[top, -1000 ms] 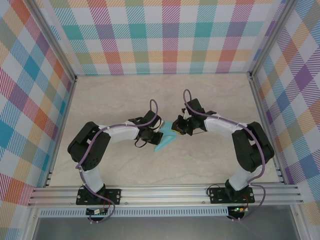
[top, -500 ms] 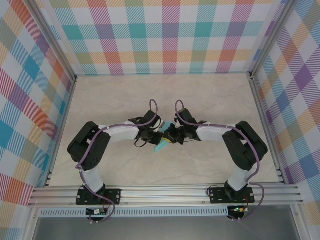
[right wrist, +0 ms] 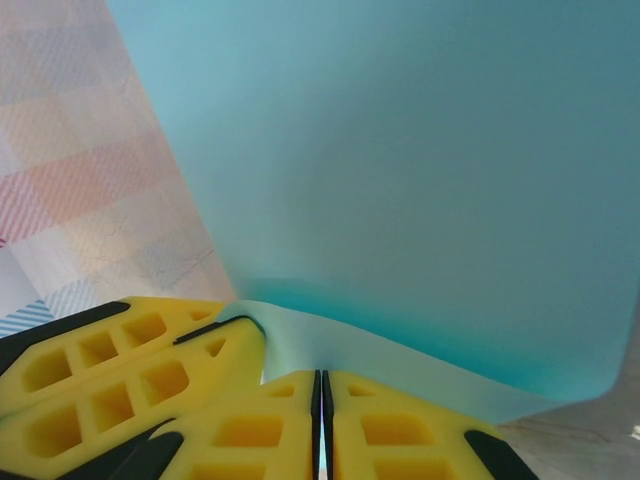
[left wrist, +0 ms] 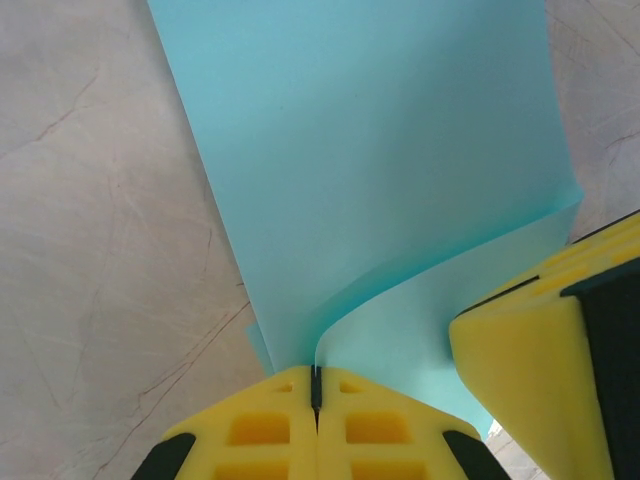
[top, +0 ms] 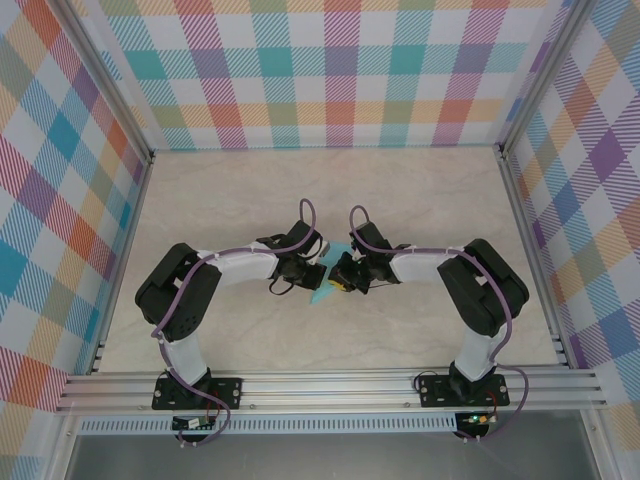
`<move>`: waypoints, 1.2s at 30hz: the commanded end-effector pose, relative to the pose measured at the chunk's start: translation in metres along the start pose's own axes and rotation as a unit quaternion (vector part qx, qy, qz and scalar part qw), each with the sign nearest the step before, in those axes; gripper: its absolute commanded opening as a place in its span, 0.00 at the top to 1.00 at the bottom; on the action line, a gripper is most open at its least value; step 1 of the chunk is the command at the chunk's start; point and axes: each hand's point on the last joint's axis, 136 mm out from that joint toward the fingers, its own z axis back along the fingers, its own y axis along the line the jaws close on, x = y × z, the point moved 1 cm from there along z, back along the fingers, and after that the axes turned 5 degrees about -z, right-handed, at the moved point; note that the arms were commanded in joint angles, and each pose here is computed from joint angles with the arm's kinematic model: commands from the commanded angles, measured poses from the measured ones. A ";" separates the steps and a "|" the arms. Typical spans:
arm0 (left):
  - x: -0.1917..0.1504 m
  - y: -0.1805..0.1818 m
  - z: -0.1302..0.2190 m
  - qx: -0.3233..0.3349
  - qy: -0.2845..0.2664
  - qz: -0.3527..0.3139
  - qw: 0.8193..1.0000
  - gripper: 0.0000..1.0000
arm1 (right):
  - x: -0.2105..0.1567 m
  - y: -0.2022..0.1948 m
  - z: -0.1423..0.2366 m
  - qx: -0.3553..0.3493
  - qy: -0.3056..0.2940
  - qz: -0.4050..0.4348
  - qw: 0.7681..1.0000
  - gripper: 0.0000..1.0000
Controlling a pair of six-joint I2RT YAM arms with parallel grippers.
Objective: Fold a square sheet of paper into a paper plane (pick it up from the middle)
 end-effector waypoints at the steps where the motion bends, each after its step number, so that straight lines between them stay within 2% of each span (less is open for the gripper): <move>1: -0.016 0.010 -0.009 0.006 0.030 0.006 1.000 0.98 | -0.002 -0.013 -0.002 -0.024 -0.003 0.002 1.000 0.88; 7: -0.022 0.017 -0.012 0.025 0.041 0.012 0.999 0.99 | -0.001 -0.028 -0.008 -0.048 -0.004 0.000 0.999 0.88; 15: -0.017 0.014 -0.009 0.019 0.036 0.008 0.999 0.99 | 0.004 0.009 0.018 -0.015 -0.021 0.037 0.999 0.86; 23: -0.015 0.011 -0.007 0.012 0.036 0.005 0.999 0.99 | 0.028 0.015 0.028 -0.013 -0.038 0.051 0.998 0.84; 32: -0.007 0.007 -0.001 0.005 0.029 0.001 1.000 0.99 | 0.056 0.002 0.012 -0.122 -0.038 0.081 0.988 0.85; 36: 0.000 0.005 0.005 0.004 0.022 0.000 1.000 0.99 | 0.056 0.003 0.002 -0.126 -0.014 0.103 0.987 0.85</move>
